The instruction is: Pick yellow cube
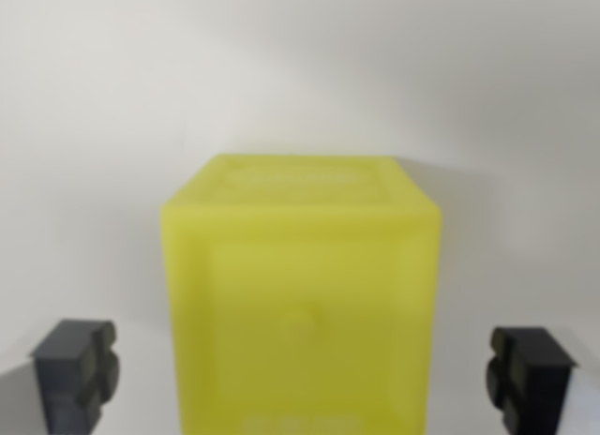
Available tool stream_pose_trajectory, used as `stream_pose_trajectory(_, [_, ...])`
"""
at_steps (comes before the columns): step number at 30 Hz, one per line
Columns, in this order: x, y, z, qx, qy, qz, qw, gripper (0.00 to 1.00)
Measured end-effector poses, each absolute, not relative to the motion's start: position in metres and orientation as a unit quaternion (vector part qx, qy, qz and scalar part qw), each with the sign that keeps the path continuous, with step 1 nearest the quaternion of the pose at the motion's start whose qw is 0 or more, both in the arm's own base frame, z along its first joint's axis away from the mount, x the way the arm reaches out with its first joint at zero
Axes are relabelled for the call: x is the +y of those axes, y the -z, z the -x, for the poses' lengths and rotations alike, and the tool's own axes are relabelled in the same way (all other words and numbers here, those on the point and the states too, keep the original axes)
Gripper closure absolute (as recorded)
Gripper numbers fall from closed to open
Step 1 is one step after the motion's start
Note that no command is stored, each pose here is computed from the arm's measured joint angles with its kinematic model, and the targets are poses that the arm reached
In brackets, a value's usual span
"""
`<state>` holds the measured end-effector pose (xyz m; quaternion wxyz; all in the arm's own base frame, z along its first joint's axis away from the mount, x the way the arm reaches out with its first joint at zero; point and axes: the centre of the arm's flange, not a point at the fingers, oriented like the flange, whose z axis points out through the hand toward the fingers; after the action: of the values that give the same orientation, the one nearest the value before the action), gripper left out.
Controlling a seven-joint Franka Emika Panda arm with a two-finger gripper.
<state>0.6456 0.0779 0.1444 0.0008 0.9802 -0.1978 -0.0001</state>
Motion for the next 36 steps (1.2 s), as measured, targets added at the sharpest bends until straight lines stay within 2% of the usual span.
stream_pose_trajectory(12, [0.078,-0.117,-0.646,-0.197,0.0007,-0.98,0.0007,0.0])
stream_pose_trajectory(23, [0.078,-0.116,-0.646,-0.197,0.0007,-0.98,0.0005,0.0])
stream_pose_trajectory(24, [0.078,-0.116,-0.646,-0.197,0.0006,-0.98,0.0005,1.0])
stream_pose_trajectory(36, [0.078,-0.135,-0.646,-0.197,0.0009,-0.98,-0.0001,1.0])
